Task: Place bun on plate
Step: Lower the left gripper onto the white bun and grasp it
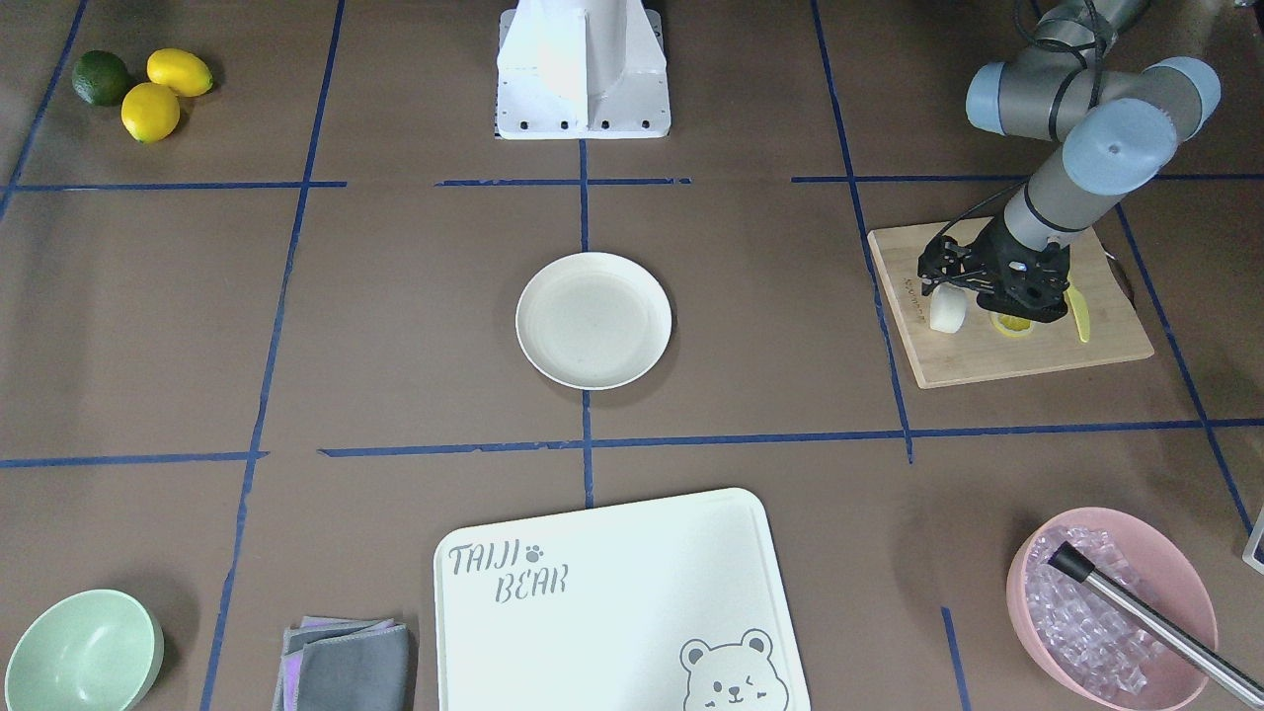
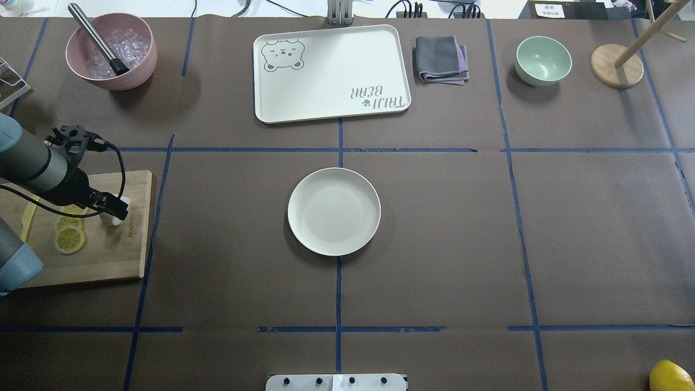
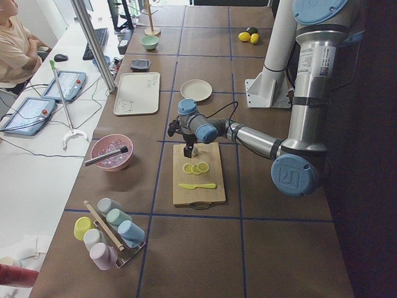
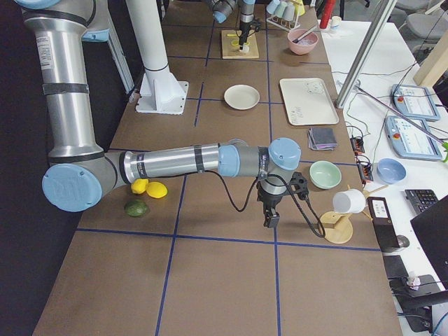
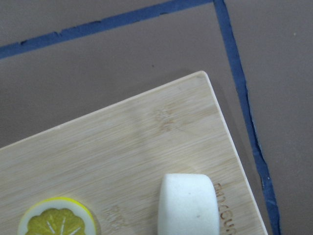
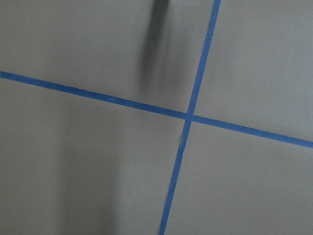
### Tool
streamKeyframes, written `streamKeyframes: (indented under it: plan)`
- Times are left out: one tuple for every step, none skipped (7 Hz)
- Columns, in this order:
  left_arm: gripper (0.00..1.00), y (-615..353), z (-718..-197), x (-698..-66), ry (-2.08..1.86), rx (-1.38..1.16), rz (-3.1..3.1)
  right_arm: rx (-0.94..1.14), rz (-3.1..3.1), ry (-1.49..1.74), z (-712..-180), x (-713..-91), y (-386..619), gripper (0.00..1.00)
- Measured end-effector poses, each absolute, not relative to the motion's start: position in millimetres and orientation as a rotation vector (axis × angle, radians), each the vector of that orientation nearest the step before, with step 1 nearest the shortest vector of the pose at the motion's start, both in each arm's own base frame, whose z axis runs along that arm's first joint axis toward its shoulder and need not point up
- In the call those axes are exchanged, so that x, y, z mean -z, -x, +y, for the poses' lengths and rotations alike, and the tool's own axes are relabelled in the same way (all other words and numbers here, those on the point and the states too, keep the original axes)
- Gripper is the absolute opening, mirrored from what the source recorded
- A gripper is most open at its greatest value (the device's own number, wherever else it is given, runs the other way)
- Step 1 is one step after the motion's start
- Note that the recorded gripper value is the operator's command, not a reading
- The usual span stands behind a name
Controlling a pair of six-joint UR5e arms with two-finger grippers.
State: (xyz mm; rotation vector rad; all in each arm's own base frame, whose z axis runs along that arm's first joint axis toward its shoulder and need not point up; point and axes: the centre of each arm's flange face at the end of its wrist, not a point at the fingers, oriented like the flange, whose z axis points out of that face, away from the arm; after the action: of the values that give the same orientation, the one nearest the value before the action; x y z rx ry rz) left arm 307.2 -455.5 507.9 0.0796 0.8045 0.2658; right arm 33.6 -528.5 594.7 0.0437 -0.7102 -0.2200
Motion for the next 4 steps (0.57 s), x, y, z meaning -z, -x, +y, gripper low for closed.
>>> streamKeyframes:
  plan:
    - [0.59, -312.2, -459.3, -508.5, -0.076, -0.267, 0.804, 0.22, -0.71, -0.044, -528.5, -594.8, -33.6, 1.0]
    - [0.38, -316.9, -463.1, -508.3, -0.075, -0.268, 0.803, 0.22, -0.71, -0.043, -528.5, -594.9, -33.6, 1.0]
    - [0.35, -319.7, -465.5, -506.8, -0.076, -0.269, 0.804, 0.22, -0.711, -0.043, -528.5, -594.9, -33.5, 1.0]
    - [0.31, -321.1, -466.6, -505.6, -0.077, -0.269, 0.805, 0.22, -0.711, -0.043, -528.5, -594.8, -33.5, 1.0]
